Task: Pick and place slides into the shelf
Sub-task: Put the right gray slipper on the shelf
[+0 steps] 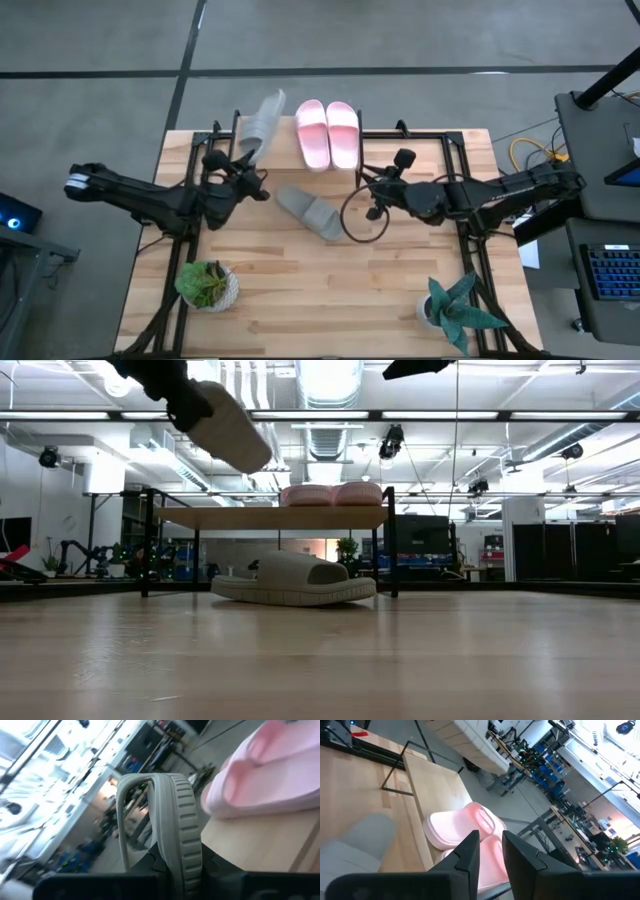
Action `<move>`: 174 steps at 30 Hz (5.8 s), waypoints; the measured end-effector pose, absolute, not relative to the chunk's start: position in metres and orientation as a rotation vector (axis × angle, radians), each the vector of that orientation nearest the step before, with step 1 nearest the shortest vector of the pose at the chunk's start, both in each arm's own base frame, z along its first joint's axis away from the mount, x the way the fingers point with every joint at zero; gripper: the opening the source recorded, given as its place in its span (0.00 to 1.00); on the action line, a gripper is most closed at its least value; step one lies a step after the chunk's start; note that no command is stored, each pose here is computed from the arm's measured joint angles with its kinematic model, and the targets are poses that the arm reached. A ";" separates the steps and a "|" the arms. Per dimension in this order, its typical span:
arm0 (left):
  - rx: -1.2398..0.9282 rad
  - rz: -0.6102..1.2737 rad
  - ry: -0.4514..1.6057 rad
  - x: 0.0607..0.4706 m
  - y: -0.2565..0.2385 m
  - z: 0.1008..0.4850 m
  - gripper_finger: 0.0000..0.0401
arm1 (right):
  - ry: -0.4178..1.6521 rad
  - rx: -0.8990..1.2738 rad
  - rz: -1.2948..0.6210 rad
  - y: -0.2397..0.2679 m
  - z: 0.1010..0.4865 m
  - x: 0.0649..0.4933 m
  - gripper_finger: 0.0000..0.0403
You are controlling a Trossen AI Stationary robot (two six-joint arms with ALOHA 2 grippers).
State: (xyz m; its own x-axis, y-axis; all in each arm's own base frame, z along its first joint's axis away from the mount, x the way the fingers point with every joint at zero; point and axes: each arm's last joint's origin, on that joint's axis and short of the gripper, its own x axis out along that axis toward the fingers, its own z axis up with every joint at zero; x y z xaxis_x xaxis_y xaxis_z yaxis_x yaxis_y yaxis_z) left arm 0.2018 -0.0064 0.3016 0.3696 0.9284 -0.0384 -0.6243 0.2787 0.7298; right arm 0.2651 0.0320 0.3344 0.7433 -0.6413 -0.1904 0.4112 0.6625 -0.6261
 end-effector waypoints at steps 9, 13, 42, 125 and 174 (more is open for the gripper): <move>0.778 1.223 0.639 0.217 -0.008 0.281 0.02 | 0.424 -0.586 -0.632 0.027 0.334 0.266 0.18; 0.816 1.215 0.676 0.226 -0.009 0.270 0.02 | 0.422 -0.579 -0.633 0.027 0.334 0.266 0.19; 0.915 1.213 0.821 0.215 0.005 0.204 0.03 | 0.434 -0.572 -0.631 0.027 0.327 0.265 0.17; 0.404 0.617 0.445 0.172 0.004 0.278 0.75 | 0.437 -0.573 -0.630 0.027 0.326 0.265 0.18; 0.716 0.874 1.007 0.220 0.060 0.257 0.20 | 0.501 -0.591 -0.617 0.027 0.319 0.263 0.16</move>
State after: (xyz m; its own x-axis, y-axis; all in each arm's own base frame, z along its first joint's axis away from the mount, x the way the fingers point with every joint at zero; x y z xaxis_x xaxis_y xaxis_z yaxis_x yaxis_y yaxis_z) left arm 0.2204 0.0597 0.2565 0.2684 0.8732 -0.4067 -0.2802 0.4747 0.8344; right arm 0.2627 0.0266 0.3193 0.7092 -0.6574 -0.2548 0.3846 0.6636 -0.6416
